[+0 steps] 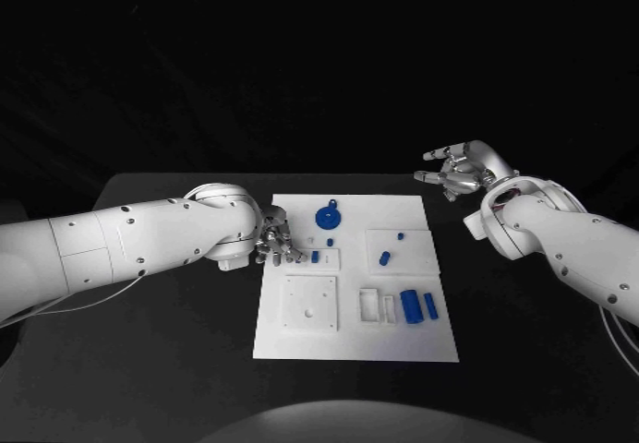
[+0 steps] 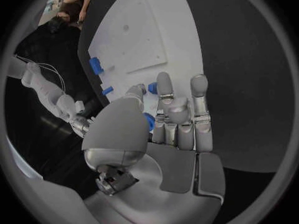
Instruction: Assemble the parts on the task board
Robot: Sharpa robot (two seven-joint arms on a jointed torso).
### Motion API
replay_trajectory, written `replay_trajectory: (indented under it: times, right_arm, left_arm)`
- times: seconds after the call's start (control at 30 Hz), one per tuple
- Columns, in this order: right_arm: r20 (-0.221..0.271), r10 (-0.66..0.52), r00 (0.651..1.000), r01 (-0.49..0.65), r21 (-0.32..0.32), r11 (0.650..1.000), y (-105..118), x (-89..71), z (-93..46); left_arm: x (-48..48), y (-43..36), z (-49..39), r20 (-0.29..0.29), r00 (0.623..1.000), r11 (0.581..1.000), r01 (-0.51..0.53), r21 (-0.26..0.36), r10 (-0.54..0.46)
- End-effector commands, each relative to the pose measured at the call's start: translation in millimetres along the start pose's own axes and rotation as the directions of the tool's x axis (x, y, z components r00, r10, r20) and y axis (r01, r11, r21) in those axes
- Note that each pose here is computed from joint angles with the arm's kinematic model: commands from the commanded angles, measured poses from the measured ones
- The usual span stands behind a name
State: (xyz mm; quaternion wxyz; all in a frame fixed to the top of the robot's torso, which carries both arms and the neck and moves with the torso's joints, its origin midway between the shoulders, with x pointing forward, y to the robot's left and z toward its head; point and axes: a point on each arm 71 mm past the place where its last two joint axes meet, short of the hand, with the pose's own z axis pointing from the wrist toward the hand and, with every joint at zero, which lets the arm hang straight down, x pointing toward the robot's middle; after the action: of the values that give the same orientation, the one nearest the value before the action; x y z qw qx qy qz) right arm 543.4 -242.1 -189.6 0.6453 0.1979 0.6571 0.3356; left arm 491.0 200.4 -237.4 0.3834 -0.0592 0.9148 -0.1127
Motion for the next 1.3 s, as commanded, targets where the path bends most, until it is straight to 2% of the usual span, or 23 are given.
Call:
replay_trajectory:
  times: [0.03,0.7,1.3]
  right_arm:
    - [-0.001,0.001,1.000,-0.001,-0.007,1.000,1.2,0.7,0.1]
    - [-0.004,0.000,1.000,0.000,-0.006,1.000,1.1,1.0,0.2]
    - [-0.008,0.000,1.000,0.000,-0.004,1.000,0.6,1.8,0.7]
  left_arm:
    - [1.7,-0.9,1.5,-0.006,1.000,1.000,0.008,0.004,-0.008]
    - [8.6,-2.2,8.1,-0.014,1.000,1.000,0.024,0.008,-0.024]
    - [10.0,-3.0,7.9,-0.003,0.999,0.999,0.047,0.021,-0.047]
